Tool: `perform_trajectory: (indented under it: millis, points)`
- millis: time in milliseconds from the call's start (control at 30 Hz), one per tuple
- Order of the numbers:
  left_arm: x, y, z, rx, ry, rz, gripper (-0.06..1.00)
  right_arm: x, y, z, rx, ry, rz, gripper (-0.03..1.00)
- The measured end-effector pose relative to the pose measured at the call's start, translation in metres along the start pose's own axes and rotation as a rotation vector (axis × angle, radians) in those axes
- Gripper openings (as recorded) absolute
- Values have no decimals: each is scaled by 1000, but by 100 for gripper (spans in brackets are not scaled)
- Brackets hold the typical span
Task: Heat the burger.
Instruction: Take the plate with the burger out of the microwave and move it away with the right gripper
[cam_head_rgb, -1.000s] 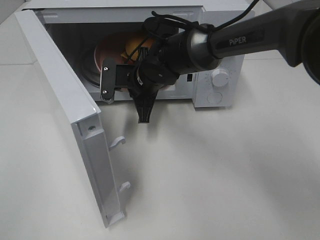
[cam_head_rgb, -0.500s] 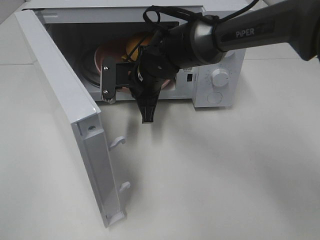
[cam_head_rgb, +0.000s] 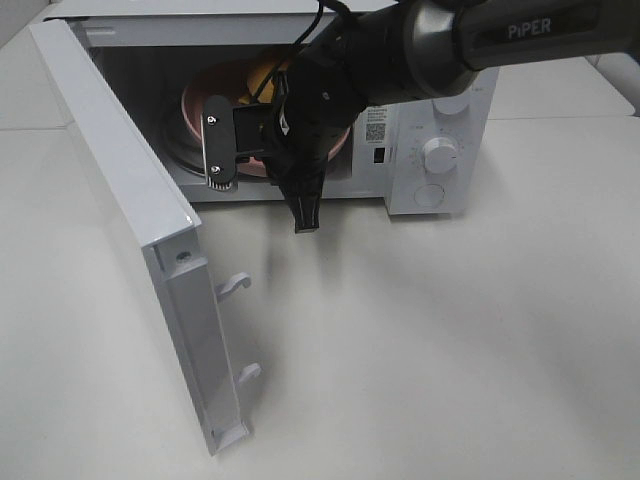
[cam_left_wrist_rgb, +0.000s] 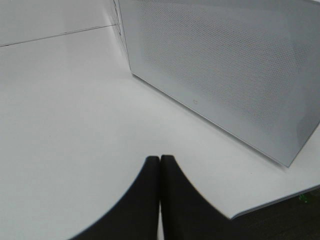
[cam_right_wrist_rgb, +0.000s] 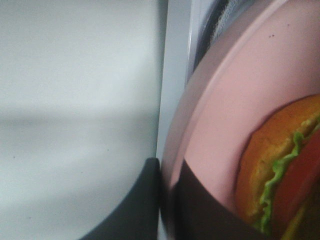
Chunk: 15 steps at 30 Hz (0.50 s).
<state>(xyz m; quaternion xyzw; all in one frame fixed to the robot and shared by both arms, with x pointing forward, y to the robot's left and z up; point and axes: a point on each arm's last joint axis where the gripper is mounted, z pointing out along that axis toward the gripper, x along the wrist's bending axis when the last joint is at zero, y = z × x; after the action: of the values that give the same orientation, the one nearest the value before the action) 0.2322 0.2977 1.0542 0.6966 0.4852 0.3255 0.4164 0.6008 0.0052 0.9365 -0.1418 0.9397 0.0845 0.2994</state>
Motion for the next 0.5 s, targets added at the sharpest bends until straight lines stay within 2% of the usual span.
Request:
perform_trajectory:
  millis: [167, 233, 500]
  points:
    - [0, 0, 0, 0, 0, 0, 0, 2, -4, -9, -11, 16, -56, 3]
    - [0, 0, 0, 0, 0, 0, 0, 11, -9, -15, -13, 33, -125, 3]
    - [0, 0, 0, 0, 0, 0, 0, 26, -16, -34, -32, 32, -227, 3]
